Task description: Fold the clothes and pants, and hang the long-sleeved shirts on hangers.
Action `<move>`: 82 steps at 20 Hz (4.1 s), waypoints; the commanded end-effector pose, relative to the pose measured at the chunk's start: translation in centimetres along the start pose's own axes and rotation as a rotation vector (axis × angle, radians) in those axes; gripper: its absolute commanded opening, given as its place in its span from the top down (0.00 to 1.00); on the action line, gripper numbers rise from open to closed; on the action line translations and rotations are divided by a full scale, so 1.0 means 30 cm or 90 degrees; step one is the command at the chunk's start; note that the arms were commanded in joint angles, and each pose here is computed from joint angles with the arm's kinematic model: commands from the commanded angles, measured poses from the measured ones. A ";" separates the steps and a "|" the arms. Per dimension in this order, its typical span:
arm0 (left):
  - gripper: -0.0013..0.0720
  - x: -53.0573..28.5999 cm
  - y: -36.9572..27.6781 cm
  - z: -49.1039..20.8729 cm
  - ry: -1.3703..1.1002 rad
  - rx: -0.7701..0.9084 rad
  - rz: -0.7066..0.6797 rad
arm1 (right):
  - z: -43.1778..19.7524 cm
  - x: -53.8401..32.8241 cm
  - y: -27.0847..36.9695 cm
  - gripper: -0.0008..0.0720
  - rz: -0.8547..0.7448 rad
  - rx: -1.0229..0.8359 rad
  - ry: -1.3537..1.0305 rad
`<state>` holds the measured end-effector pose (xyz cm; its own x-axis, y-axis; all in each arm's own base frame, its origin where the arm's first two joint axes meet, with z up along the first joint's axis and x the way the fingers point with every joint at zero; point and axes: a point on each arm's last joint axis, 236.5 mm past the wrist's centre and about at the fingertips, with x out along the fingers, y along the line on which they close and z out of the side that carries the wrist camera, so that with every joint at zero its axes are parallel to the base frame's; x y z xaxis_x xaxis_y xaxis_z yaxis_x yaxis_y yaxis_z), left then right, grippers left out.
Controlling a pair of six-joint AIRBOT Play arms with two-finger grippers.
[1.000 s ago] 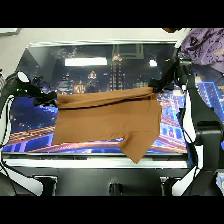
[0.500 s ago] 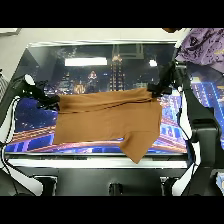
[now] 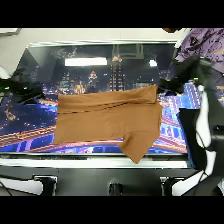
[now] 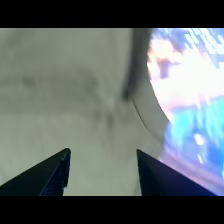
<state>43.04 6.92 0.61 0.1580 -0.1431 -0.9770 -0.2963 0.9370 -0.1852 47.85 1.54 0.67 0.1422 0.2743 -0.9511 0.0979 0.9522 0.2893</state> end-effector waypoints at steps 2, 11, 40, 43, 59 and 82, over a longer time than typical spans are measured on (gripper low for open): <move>0.25 -0.082 0.157 -0.162 -0.051 -0.115 -0.039 | -0.295 -0.020 -0.067 0.30 0.120 0.070 0.036; 0.25 0.034 0.114 -0.406 -0.001 -0.193 -0.126 | -0.838 0.191 0.022 0.30 0.205 0.189 0.145; 0.25 0.137 0.128 -0.552 0.035 -0.207 -0.253 | -0.884 0.307 0.054 0.95 0.254 0.283 0.116; 0.25 0.206 0.084 -0.656 0.081 -0.201 -0.290 | -0.883 0.296 0.060 0.95 0.256 0.277 0.112; 0.96 0.345 0.000 -0.730 0.154 -0.200 -0.271 | -0.844 0.231 0.070 0.95 0.252 0.254 0.053; 0.97 -0.033 -0.012 -0.518 -0.137 -0.131 -0.132 | -0.804 -0.106 0.192 0.95 0.272 0.173 -0.038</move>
<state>25.58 1.06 -0.18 0.3649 -0.2696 -0.8912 -0.4404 0.7933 -0.4203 20.11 10.22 2.96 0.2500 0.6096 -0.7523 0.3047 0.6880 0.6587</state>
